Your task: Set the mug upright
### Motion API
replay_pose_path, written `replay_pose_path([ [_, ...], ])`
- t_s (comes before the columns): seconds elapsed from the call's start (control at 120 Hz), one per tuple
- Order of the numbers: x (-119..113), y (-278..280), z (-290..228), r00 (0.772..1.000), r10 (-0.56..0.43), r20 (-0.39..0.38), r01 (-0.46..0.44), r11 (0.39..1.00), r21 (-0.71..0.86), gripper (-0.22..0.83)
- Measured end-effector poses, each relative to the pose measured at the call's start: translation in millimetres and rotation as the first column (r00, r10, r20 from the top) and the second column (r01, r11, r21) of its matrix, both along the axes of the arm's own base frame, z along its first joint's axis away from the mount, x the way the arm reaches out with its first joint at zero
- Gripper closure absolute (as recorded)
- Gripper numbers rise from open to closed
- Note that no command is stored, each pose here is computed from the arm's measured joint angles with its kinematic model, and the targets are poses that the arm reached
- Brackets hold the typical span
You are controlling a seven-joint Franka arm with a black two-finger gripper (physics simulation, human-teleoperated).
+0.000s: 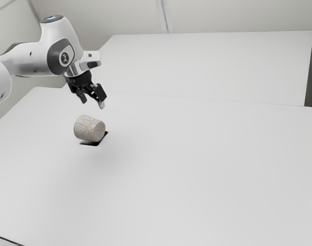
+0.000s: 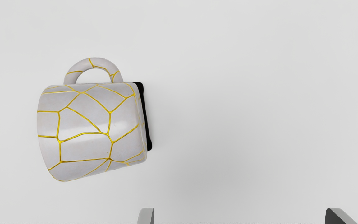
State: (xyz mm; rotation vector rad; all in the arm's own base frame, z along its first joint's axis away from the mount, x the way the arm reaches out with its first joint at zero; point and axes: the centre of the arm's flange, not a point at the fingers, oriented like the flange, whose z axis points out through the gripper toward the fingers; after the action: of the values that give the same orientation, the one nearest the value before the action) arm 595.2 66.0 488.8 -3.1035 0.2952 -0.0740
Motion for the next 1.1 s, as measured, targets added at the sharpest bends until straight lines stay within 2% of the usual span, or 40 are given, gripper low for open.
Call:
replay_pose_path([
  [0.133, -4.3, 17.8, -2.3, 1.000, 0.026, 0.004, -0.026, 0.999, -0.032, 0.00],
  [0.325, -17.7, 139.9, -32.8, 0.979, 0.198, -0.047, -0.204, 0.959, -0.197, 0.00],
  [0.567, -20.1, 209.5, -95.1, 0.972, 0.177, -0.156, -0.226, 0.888, -0.400, 0.00],
  [0.717, -12.7, 228.6, -126.8, 0.979, 0.116, -0.166, -0.186, 0.841, -0.507, 0.00],
  [0.867, 11.1, 236.6, -136.8, 0.993, 0.047, -0.104, -0.098, 0.819, -0.566, 0.00],
  [1.1, 26.8, 253.3, -155.8, 1.000, -0.001, -0.019, -0.011, 0.778, -0.628, 0.00],
])
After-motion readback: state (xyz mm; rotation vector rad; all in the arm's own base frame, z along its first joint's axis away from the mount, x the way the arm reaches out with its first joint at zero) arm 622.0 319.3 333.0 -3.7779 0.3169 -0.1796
